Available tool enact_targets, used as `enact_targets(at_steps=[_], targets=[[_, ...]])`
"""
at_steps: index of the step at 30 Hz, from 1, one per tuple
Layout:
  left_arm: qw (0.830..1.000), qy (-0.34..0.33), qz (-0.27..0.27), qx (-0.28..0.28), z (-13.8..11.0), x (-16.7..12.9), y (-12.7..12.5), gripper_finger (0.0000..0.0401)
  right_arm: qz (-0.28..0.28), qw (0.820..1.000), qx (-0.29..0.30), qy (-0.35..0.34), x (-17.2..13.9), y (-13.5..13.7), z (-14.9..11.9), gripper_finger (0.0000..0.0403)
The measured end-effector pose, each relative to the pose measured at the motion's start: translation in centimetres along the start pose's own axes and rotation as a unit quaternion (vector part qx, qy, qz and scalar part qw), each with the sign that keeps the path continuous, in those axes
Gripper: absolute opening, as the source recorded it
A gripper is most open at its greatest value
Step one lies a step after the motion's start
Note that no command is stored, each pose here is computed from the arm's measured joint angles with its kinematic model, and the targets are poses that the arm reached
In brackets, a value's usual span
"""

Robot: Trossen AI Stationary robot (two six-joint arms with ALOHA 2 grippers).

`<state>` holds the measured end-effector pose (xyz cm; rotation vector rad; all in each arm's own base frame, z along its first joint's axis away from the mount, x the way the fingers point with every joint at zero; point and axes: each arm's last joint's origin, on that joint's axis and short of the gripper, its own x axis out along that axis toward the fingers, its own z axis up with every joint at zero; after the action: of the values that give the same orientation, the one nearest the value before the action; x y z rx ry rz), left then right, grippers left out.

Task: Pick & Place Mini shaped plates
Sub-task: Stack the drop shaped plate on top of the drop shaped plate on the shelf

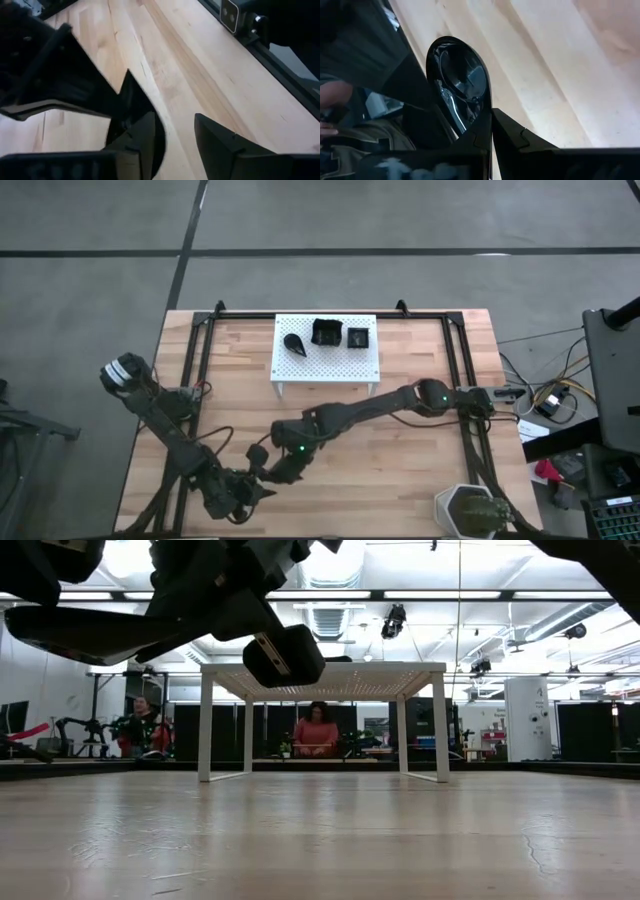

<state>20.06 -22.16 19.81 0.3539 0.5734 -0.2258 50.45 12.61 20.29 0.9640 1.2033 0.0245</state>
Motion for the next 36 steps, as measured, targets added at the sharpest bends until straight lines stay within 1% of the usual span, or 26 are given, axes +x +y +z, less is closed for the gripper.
enact_targets(at_steps=[3, 8, 12, 17, 21, 25, 30, 36], targets=[[1.0, 0.002, 0.002, -0.005, 0.0, 0.1, 0.1, 0.013, -0.002, 1.0, 0.001, -0.004, -0.1, -0.1, 0.2, 0.0008], [1.0, 0.003, 0.009, -0.014, 0.0, 0.2, 0.3, 0.0106, -0.005, 1.0, 0.002, -0.007, -0.1, -0.2, 0.2, 0.0008], [0.999, 0.006, 0.003, -0.042, 0.0, 0.4, 0.6, 0.009, -0.012, 1.0, 0.01, -0.018, -0.1, -0.3, 0.4, 0.0008], [0.999, 0.008, 0.003, -0.048, 0.0, 0.5, 0.7, 0.0089, -0.014, 0.999, 0.014, -0.026, -0.1, -0.3, 0.4, 0.0008], [0.999, 0.007, 0.003, -0.04, 0.0, 0.5, 0.7, 0.0084, -0.01, 1.0, 0.003, -0.028, -0.1, -0.2, 0.5, 0.0008], [0.999, 0.02, 0.01, -0.025, -0.2, 0.6, 1.0, 0.0061, -0.002, 0.999, -0.007, -0.033, -0.1, 0.0, 0.6, 0.0008], [0.999, 0.028, 0.019, -0.036, -0.4, 0.7, 1.2, 0.0032, 0.0, 1.0, -0.006, -0.026, 0.0, 0.0, 0.4, 0.0008], [0.999, 0.028, 0.017, -0.031, -0.3, 0.7, 1.2, 0.0004, 0.002, 1.0, -0.007, -0.022, 0.0, 0.2, 0.2, 0.0008]])
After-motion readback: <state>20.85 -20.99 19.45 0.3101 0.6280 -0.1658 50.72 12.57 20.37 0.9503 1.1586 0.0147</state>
